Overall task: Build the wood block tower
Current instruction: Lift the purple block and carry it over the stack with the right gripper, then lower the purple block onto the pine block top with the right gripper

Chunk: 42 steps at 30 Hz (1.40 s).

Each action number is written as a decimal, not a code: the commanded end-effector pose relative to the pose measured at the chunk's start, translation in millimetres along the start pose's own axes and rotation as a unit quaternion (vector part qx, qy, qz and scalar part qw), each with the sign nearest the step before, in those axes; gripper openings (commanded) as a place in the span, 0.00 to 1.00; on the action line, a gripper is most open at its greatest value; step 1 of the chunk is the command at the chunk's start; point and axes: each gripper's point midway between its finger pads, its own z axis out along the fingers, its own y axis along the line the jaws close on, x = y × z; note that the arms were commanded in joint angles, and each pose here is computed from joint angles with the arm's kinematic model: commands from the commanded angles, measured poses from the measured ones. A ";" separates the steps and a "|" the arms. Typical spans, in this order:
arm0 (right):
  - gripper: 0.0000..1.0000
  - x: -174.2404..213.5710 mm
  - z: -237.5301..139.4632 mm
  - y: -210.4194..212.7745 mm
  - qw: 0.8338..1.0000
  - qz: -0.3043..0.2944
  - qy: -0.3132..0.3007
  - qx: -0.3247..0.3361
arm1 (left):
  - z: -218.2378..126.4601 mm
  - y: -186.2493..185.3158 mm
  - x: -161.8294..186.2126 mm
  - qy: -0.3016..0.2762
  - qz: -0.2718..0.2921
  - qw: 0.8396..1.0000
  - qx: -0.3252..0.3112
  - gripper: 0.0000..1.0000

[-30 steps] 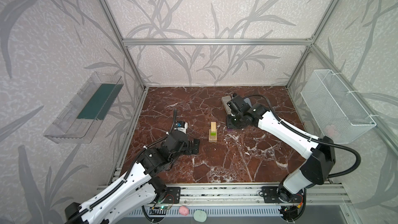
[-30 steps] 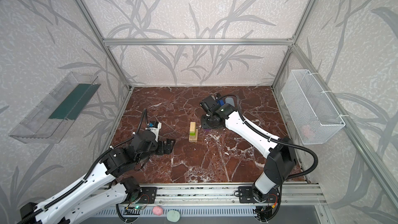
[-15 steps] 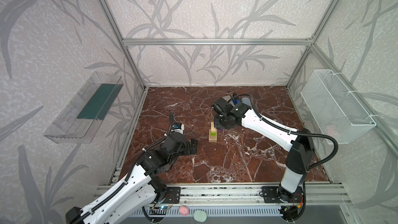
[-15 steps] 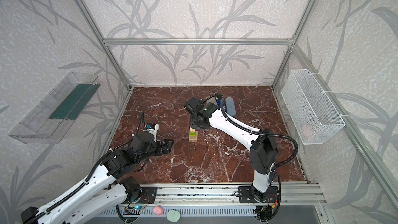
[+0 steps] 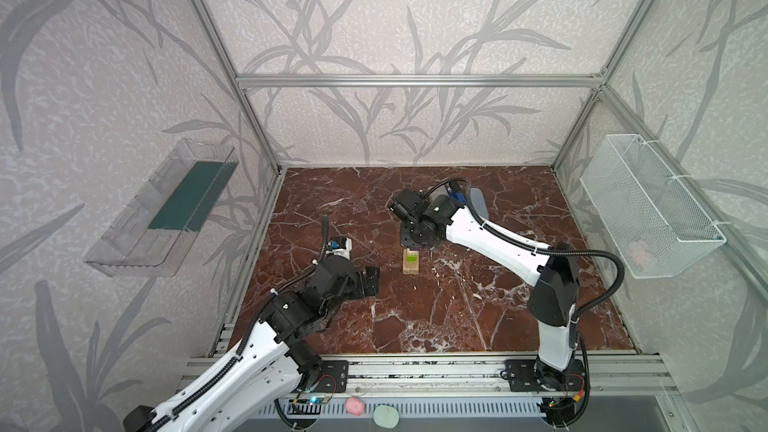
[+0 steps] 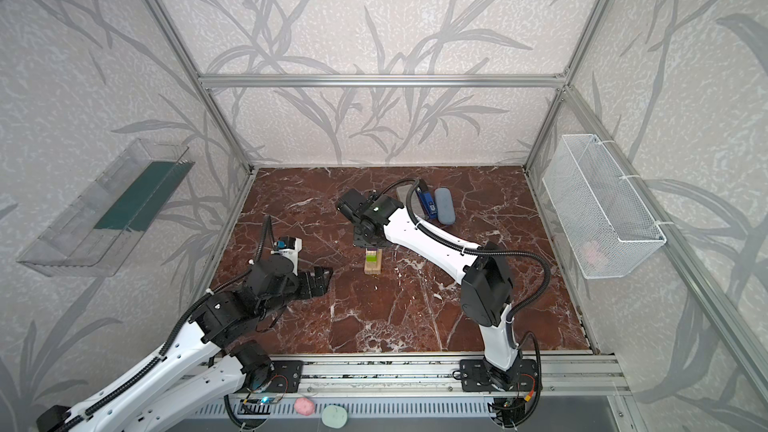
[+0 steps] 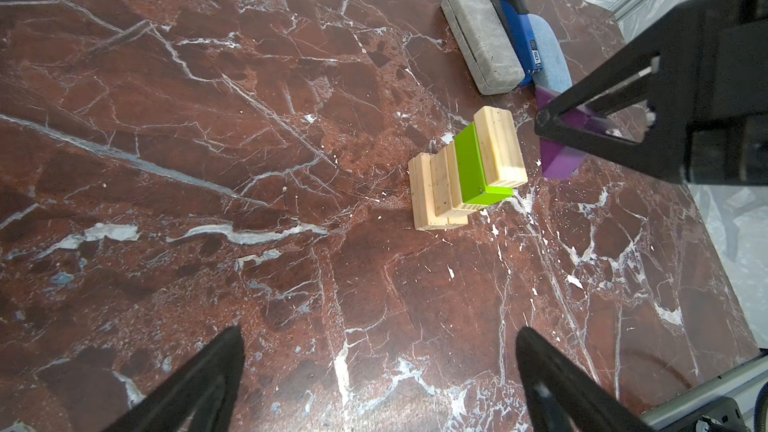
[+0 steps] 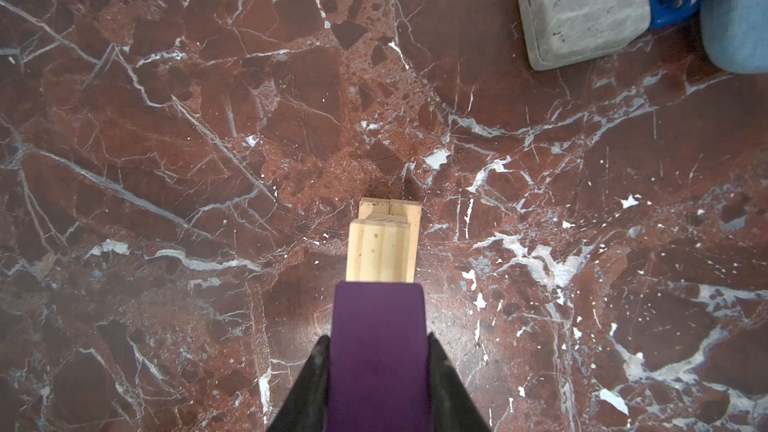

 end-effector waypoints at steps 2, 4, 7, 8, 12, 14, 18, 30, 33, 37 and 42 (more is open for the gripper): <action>0.12 4.9 -1.9 -3.9 1.000 0.001 0.002 0.023 | 1.1 9.6 5.7 0.005 -0.004 1.000 -0.017 0.99; 0.12 5.0 0.2 -1.4 1.000 0.000 0.001 0.022 | 0.3 10.6 6.2 0.006 -0.005 1.000 -0.018 0.99; 0.12 4.5 4.3 2.5 1.000 -0.002 0.005 0.024 | 0.4 11.9 8.2 0.007 -0.005 1.000 -0.018 0.99; 0.12 4.1 4.7 2.9 1.000 -0.002 0.004 0.027 | -0.1 12.6 8.0 0.006 -0.005 1.000 -0.019 0.99; 0.12 0.3 6.6 3.0 0.999 -0.001 -0.002 0.032 | -1.6 14.3 7.7 0.003 -0.005 1.000 -0.021 1.00; 0.12 -0.4 7.8 3.9 0.999 -0.003 -0.002 0.035 | -2.1 14.4 7.7 0.002 -0.006 1.000 -0.020 1.00; 0.12 -1.3 11.3 4.8 0.999 -0.004 0.000 0.041 | -1.9 15.7 8.3 0.003 -0.007 1.000 -0.023 1.00; 0.13 -1.4 16.9 4.8 0.999 -0.005 0.000 0.049 | -1.6 16.6 8.9 0.002 -0.009 1.000 -0.023 1.00; 0.14 -1.6 17.6 6.2 0.999 -0.005 0.001 0.047 | -1.3 16.9 8.7 0.002 -0.009 1.000 -0.024 0.99; 0.14 -1.7 19.3 4.0 0.999 -0.006 0.001 0.053 | -1.3 18.3 9.4 0.003 -0.007 1.000 -0.027 1.00; 0.15 -1.3 19.2 2.8 0.998 -0.005 0.002 0.056 | -1.9 17.9 8.9 0.002 -0.008 1.000 -0.026 1.00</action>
